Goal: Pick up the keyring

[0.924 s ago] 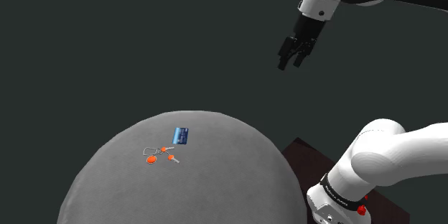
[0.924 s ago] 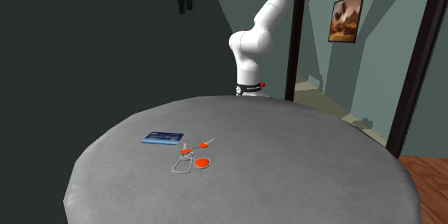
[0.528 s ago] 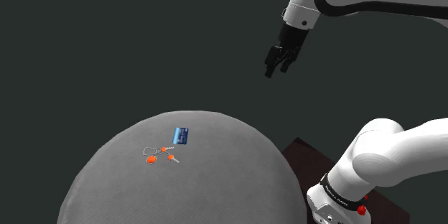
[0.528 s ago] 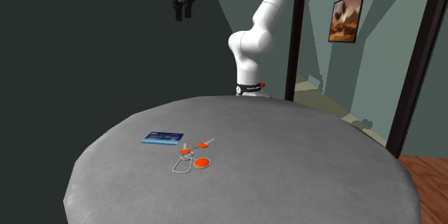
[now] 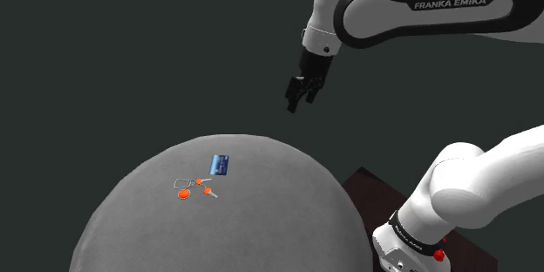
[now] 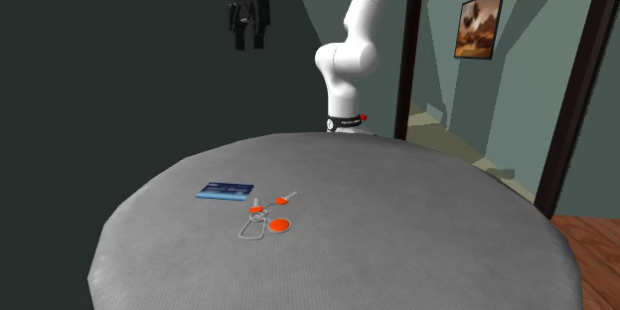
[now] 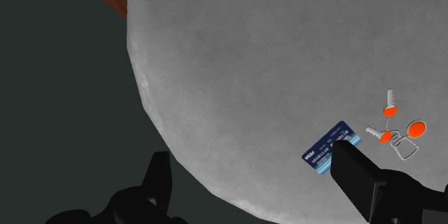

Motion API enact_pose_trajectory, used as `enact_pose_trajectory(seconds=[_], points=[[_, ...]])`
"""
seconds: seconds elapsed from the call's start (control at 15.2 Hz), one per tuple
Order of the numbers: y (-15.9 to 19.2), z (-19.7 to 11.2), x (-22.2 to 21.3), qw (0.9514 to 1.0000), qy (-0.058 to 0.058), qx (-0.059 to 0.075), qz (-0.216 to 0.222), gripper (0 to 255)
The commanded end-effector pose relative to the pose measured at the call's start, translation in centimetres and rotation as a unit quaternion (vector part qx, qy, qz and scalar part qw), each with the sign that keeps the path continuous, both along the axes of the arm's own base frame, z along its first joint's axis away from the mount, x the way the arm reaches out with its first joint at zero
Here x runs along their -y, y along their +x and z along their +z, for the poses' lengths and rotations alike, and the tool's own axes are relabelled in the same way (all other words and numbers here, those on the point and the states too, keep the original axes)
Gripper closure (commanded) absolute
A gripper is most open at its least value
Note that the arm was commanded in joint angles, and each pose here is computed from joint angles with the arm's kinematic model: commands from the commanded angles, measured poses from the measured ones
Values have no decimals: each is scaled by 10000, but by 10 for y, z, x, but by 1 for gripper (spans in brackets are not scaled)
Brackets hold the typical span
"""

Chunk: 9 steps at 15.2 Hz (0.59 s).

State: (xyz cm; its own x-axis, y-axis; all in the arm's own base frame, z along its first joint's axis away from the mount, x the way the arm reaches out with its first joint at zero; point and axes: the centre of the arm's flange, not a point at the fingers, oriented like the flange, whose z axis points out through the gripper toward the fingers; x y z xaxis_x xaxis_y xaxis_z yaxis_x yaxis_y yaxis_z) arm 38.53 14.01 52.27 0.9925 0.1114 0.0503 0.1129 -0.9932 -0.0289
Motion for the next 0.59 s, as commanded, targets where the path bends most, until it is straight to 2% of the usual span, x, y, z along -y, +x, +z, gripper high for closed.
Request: enact_pose_trajectory(seconds=[0.0,0.53], points=[[8,-17,-23,9999,-10,-15,170,0],[36,-76,-108,9964,-69,-76,839,0]])
